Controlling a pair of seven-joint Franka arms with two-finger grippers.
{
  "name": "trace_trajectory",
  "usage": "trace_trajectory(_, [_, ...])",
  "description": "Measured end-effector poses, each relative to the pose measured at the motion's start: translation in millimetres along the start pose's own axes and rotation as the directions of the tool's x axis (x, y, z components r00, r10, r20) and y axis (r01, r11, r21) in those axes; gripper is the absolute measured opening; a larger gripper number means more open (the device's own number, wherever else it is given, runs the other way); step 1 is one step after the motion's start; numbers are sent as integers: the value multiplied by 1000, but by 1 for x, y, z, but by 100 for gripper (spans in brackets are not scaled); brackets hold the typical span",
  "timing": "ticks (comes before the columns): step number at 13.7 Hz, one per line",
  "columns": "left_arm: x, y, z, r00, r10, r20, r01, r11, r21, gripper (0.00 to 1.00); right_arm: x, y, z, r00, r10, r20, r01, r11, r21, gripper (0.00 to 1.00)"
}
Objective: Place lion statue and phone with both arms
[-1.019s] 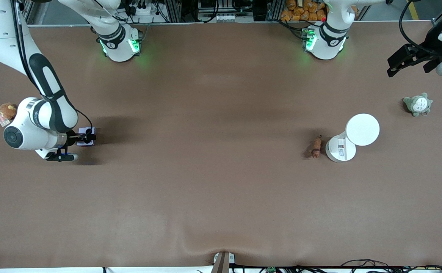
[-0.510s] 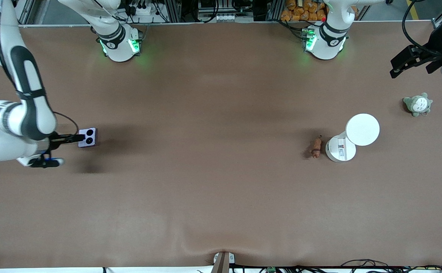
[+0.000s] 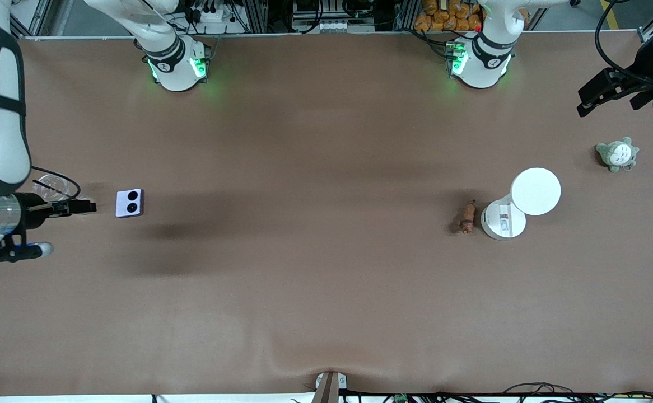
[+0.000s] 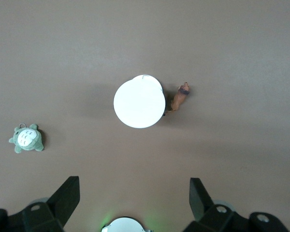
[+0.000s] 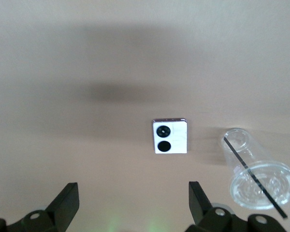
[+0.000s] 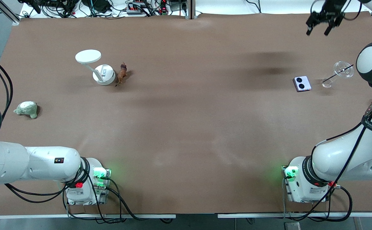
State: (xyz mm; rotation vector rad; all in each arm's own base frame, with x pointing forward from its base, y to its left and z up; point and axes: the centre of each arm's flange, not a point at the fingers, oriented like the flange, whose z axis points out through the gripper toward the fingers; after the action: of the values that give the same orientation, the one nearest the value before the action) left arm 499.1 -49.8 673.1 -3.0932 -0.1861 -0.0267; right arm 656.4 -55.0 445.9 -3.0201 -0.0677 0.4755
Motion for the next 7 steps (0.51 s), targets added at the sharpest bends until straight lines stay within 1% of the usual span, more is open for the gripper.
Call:
trace_trajectory(2, [0, 0, 0, 1000, 0, -2, 0, 1000, -1, 100, -1, -25, -19, 999, 32, -28, -32, 999, -12, 100])
trace_trajectory(4, [0, 1, 0, 1000, 0, -3, 0, 1000, -4, 100, -10, -52, -34, 999, 26, -32, -26, 999, -23, 100])
trace_trajectory(5, [0, 2, 0, 1000, 1, -1, -1, 1000, -15, 100, -19, -63, -47, 999, 21, -39, -22, 999, -26, 100])
trace_trajectory(7, [0, 2, 0, 1000, 0, 3, 0, 999, -32, 100, -48, -78, -81, 997, 12, -70, -14, 999, -31, 100])
